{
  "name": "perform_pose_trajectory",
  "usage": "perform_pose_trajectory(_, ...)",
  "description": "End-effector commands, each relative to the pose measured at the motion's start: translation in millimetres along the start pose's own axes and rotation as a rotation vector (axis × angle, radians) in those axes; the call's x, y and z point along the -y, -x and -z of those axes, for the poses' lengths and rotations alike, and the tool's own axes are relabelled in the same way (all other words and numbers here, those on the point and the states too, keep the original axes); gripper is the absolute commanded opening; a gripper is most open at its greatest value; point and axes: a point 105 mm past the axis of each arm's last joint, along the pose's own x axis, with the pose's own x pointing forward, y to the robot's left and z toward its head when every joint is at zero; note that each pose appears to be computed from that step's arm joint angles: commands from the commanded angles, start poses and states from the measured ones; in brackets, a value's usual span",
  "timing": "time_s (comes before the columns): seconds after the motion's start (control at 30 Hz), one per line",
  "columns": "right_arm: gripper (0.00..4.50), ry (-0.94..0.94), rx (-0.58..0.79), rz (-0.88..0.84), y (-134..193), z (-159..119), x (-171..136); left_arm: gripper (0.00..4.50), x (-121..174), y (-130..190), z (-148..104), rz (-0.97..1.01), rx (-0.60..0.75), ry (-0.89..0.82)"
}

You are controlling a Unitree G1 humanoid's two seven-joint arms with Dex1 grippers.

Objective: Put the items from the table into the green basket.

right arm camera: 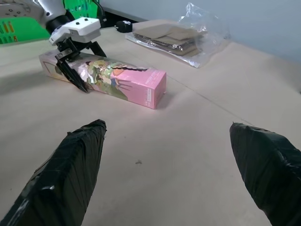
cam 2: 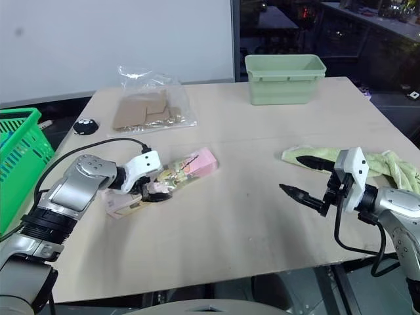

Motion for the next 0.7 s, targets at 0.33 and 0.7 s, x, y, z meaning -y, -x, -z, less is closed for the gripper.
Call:
perform_pose_trajectory(0.33, 4.5, 0.037, 0.039, -0.023, -2, -15, -3, 2.3, 5, -1, -4, 0.043, 0.059, 0.058)
perform_pose_trajectory(0.7, 4.5, 0.031, 0.061, -0.047, -4, -20, -2, 0.46, -23, 14, -37, -0.139, 0.248, 0.045)
